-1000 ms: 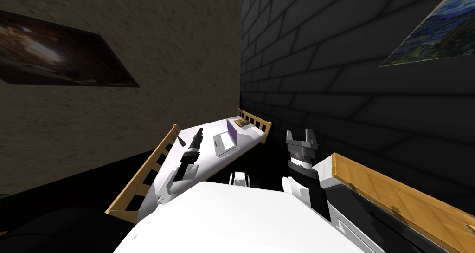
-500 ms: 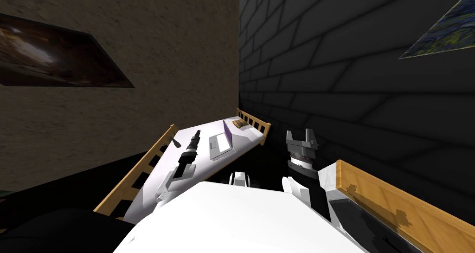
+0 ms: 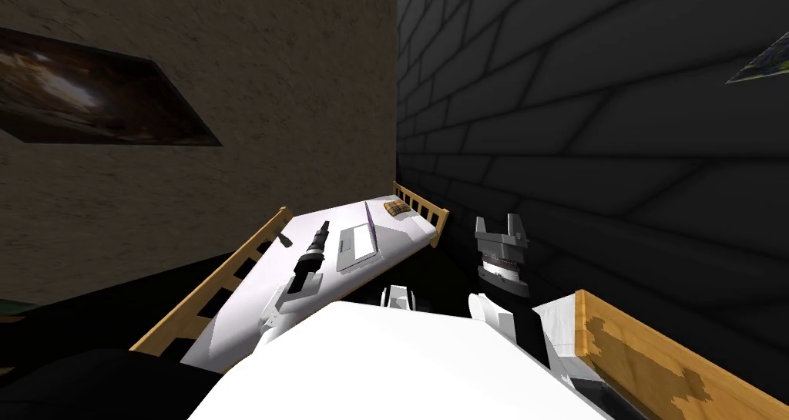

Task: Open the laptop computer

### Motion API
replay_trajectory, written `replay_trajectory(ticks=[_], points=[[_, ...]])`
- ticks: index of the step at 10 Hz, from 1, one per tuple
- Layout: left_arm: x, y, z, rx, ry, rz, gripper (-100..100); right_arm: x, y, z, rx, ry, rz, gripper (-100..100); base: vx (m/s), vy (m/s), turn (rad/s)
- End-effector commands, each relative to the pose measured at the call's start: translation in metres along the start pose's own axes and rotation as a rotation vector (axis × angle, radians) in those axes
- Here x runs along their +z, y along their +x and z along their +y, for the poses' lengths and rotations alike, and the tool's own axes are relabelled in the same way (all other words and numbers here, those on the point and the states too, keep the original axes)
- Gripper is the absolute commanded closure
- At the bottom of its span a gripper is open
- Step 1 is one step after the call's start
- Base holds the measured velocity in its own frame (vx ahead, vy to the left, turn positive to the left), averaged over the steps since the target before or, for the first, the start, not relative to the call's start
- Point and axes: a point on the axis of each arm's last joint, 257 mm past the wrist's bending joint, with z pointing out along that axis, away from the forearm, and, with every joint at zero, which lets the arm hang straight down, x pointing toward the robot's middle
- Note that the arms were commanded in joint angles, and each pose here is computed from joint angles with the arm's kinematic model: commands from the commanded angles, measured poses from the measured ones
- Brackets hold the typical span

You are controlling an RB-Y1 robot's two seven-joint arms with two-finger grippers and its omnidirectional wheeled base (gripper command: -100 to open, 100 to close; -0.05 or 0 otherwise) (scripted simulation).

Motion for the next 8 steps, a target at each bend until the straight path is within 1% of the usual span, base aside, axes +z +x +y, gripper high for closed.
replay_trajectory(ticks=[1, 4, 7, 8], points=[[-0.003, 0.001, 0.030, 0.006, -0.075, 0.001, -100, 0.000, 0.000, 0.000, 0.000, 0.000, 0.000, 0, 0.145, -0.229, 0.096], [-0.006, 0.008, 0.060, -0.004, -0.149, 0.012, -100, 0.000, 0.000, 0.000, 0.000, 0.000, 0.000, 0, 0.129, -0.185, 0.105], [-0.011, 0.022, 0.083, -0.031, -0.212, 0.027, -100, 0.000, 0.000, 0.000, 0.000, 0.000, 0.000, 0, 0.130, -0.186, 0.094], [-0.011, 0.022, 0.083, -0.031, -0.212, 0.027, -100, 0.000, 0.000, 0.000, 0.000, 0.000, 0.000, 0, 0.082, -0.120, 0.038]])
